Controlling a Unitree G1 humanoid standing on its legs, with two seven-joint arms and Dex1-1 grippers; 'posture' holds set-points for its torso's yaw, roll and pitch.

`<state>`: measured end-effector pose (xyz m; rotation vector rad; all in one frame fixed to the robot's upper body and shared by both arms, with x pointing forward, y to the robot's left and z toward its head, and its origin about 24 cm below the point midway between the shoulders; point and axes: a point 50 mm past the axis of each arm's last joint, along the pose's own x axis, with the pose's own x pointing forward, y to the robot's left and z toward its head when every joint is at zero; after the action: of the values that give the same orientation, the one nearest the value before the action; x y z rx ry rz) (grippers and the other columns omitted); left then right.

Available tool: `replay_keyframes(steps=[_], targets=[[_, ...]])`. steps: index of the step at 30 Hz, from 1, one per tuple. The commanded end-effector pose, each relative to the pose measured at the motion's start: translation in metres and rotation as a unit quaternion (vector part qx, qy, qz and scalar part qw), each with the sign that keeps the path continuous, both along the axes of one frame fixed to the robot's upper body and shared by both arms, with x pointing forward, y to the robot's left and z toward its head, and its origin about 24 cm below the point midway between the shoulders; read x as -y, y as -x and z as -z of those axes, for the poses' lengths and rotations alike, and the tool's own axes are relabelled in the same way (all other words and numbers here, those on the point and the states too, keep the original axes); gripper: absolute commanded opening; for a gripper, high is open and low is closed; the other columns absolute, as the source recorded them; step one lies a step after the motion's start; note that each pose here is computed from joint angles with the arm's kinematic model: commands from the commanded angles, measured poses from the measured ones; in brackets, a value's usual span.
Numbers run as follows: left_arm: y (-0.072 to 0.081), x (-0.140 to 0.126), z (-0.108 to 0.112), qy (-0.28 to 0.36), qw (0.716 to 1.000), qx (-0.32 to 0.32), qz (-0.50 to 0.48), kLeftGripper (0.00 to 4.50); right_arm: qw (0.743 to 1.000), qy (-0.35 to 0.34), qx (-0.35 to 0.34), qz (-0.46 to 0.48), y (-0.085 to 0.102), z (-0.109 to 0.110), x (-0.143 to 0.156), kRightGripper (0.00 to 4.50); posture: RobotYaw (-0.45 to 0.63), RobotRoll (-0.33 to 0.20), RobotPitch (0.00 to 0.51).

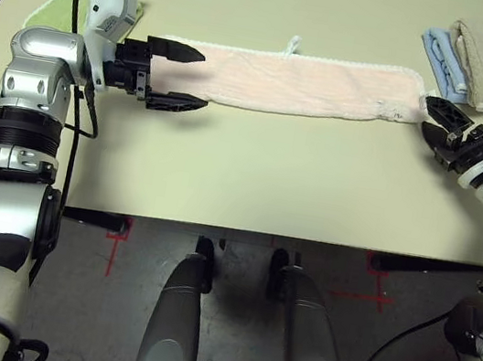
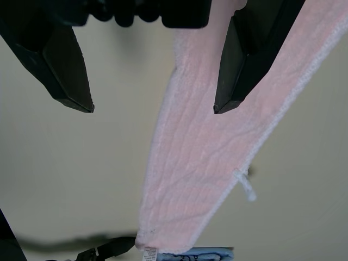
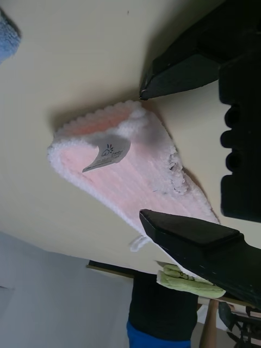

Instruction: Fold the towel and set it aside.

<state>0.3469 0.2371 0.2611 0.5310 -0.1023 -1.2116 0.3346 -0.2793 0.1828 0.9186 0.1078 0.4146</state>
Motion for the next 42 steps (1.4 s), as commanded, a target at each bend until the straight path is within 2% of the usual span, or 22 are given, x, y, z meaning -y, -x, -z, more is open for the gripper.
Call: replay_keyframes(steps=[1, 7, 11, 20, 23, 33, 34, 42], targets=[[0.003, -0.004, 0.005, -0.010, 1.000, -0.008, -0.002, 4.47, 0.998, 0.001, -0.060, -0.015, 0.014, 0.025, 0.006, 4.50, -0.02, 0.000, 0.391], [0.003, -0.002, 0.008, -0.007, 1.000, -0.010, 0.000, 4.47, 0.998, 0.005, -0.052, -0.027, 0.015, 0.025, 0.001, 4.50, -0.04, 0.000, 0.390], [0.002, -0.001, 0.007, -0.008, 1.000, -0.010, 0.000, 4.47, 0.999, -0.003, -0.038, -0.028, 0.004, 0.017, -0.007, 4.50, -0.04, 0.000, 0.388], [0.003, -0.002, 0.007, -0.010, 1.000, -0.011, -0.001, 4.47, 0.998, -0.004, -0.038, -0.043, -0.015, 0.021, -0.026, 4.50, -0.01, 0.000, 0.389], [0.004, -0.003, 0.007, -0.011, 1.000, -0.012, -0.002, 4.50, 0.999, -0.001, -0.036, -0.034, -0.019, 0.020, -0.027, 3.92, -0.01, 0.000, 0.389], [0.008, -0.005, 0.010, -0.011, 1.000, -0.019, -0.007, 4.50, 1.000, 0.003, -0.030, -0.002, -0.016, 0.019, -0.018, 0.22, -0.02, 0.000, 0.390], [0.007, -0.005, 0.010, -0.011, 1.000, -0.020, -0.008, 4.50, 1.000, 0.002, -0.029, 0.001, -0.015, 0.018, -0.016, 0.02, -0.02, 0.000, 0.390], [0.003, -0.009, 0.013, 0.002, 0.999, -0.026, -0.027, 4.50, 0.999, 0.017, -0.025, 0.015, -0.002, 0.015, 0.000, 0.02, -0.04, 0.000, 0.384]])
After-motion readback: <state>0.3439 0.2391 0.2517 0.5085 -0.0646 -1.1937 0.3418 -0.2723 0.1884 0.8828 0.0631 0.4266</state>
